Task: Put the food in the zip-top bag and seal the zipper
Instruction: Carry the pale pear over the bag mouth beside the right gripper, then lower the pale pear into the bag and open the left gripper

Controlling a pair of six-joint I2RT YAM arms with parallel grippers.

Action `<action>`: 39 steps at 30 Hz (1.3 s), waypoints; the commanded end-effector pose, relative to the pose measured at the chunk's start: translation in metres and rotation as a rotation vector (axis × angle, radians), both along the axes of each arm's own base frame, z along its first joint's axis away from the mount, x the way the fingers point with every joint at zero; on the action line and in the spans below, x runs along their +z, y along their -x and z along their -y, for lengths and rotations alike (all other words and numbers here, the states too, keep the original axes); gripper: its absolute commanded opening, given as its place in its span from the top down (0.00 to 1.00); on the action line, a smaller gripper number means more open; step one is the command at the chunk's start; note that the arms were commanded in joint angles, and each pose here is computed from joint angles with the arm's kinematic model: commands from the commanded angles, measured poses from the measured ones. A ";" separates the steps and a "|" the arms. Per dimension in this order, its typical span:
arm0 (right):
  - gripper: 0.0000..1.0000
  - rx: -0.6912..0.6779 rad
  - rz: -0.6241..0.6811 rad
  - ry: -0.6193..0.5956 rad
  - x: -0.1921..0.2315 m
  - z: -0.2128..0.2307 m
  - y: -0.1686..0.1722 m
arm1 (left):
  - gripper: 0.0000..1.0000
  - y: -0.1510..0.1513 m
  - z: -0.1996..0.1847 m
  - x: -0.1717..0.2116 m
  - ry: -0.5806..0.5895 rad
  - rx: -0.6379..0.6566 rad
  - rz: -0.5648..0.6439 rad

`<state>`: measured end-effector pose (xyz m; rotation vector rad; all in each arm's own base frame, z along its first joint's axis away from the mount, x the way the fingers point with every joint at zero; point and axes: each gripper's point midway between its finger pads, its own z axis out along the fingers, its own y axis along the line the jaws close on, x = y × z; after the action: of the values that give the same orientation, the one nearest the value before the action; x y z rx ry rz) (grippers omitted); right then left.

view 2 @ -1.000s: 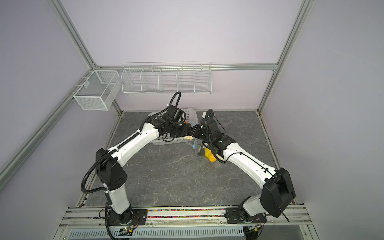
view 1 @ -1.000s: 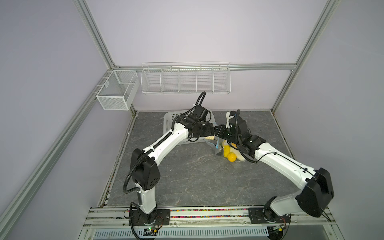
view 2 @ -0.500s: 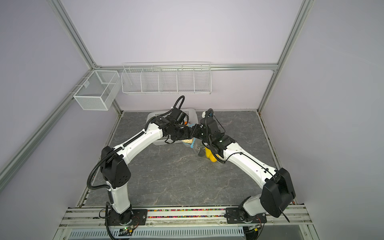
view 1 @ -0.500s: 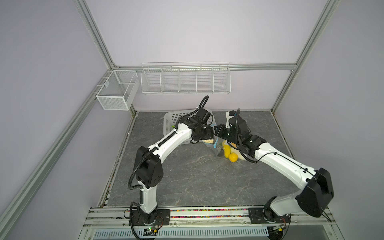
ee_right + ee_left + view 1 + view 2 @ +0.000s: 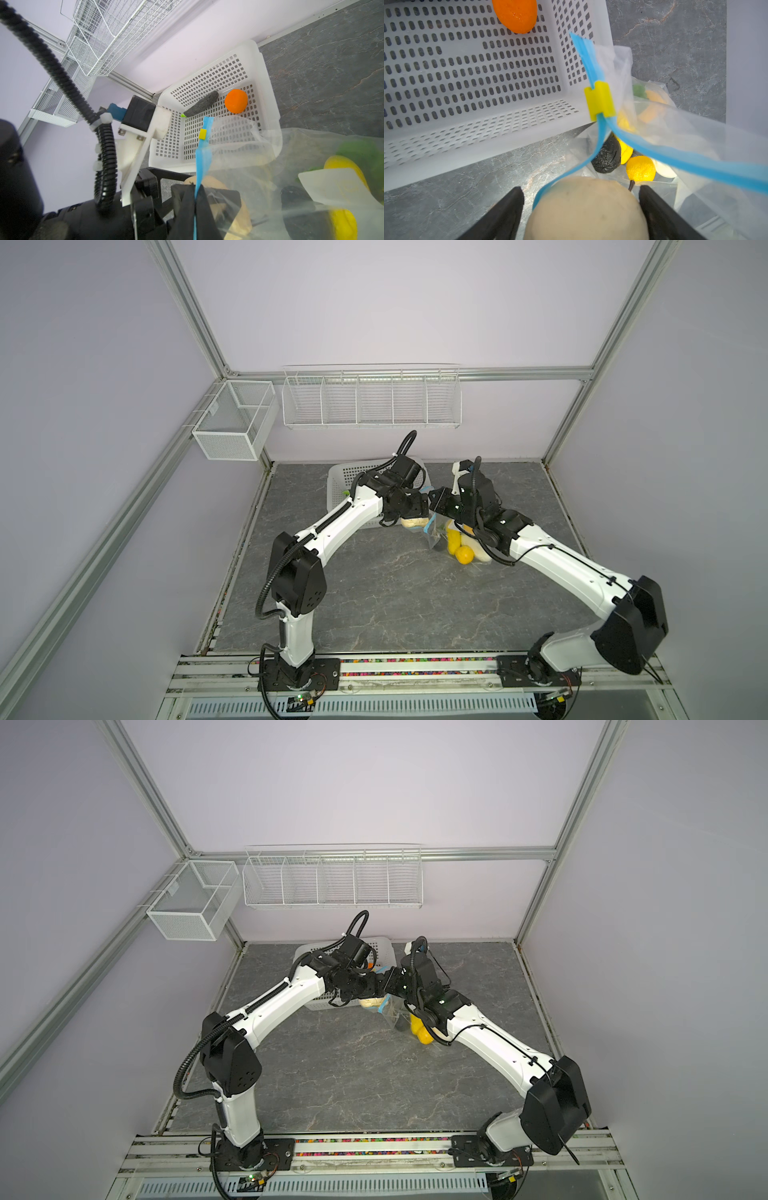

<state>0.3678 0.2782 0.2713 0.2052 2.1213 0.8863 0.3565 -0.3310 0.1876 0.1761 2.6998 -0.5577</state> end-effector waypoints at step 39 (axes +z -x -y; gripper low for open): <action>0.94 -0.009 0.029 -0.035 0.012 0.004 0.002 | 0.00 -0.010 0.012 0.034 0.151 0.006 0.128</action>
<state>0.3715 0.2732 0.2707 0.2251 2.1116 0.8639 0.3648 -0.3340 0.1972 0.1510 2.6020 -0.6296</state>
